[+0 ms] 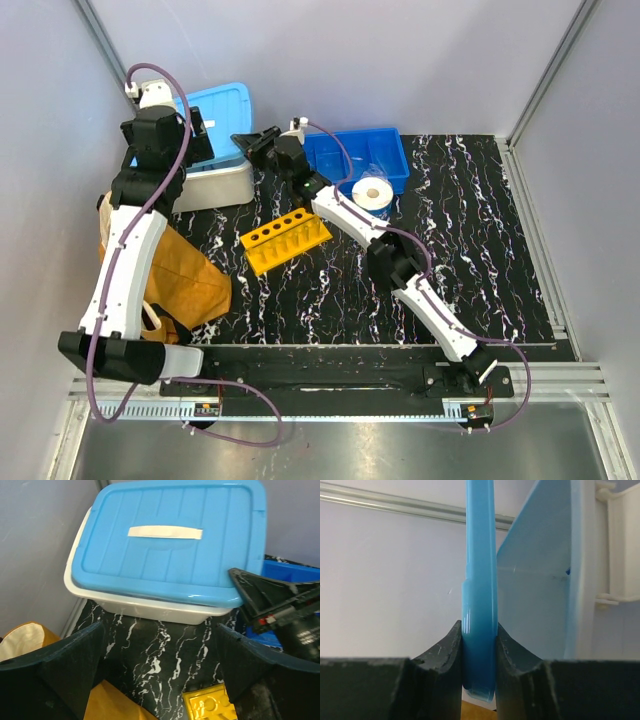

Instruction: Organize the chemistry lab equipment

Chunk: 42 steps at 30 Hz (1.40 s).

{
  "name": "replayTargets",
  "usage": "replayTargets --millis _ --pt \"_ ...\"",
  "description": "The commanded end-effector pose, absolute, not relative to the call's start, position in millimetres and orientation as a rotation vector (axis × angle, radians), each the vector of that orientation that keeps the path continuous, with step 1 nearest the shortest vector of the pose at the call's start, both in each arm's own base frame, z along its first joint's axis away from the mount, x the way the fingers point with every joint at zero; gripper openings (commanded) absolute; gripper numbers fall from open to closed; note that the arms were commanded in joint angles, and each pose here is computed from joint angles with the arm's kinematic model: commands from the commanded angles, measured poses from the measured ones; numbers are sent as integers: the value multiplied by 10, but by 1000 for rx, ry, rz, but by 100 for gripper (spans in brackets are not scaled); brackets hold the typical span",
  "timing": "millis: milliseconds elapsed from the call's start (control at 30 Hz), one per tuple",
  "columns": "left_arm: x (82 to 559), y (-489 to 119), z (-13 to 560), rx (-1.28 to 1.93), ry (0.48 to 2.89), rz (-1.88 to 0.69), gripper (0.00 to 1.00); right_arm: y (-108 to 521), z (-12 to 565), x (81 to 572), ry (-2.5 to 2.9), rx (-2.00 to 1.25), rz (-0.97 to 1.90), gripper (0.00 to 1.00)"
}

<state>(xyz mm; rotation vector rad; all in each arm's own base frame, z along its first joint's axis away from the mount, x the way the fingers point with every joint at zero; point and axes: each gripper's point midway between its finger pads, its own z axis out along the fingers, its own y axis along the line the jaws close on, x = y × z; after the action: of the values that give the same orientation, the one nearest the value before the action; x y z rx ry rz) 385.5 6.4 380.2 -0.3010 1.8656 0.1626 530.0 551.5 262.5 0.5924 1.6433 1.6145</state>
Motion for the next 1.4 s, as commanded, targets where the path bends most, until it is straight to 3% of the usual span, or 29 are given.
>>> replayTargets --millis 0,367,567,1033,1367 --pt "3972 313 3864 -343 1842 243 94 5501 2820 5322 1562 652 1667 8" --pt "4360 490 3287 -353 1989 323 89 5504 2714 5313 1629 647 1725 9" --pt "4483 578 3078 -366 2037 375 86 5453 2704 5299 1699 603 1710 23" --pt "4796 630 2465 -345 2166 444 79 5458 2545 5213 1827 547 1718 36" --pt "4786 739 2432 -356 2178 534 76 5321 2488 5239 1890 492 1616 46"
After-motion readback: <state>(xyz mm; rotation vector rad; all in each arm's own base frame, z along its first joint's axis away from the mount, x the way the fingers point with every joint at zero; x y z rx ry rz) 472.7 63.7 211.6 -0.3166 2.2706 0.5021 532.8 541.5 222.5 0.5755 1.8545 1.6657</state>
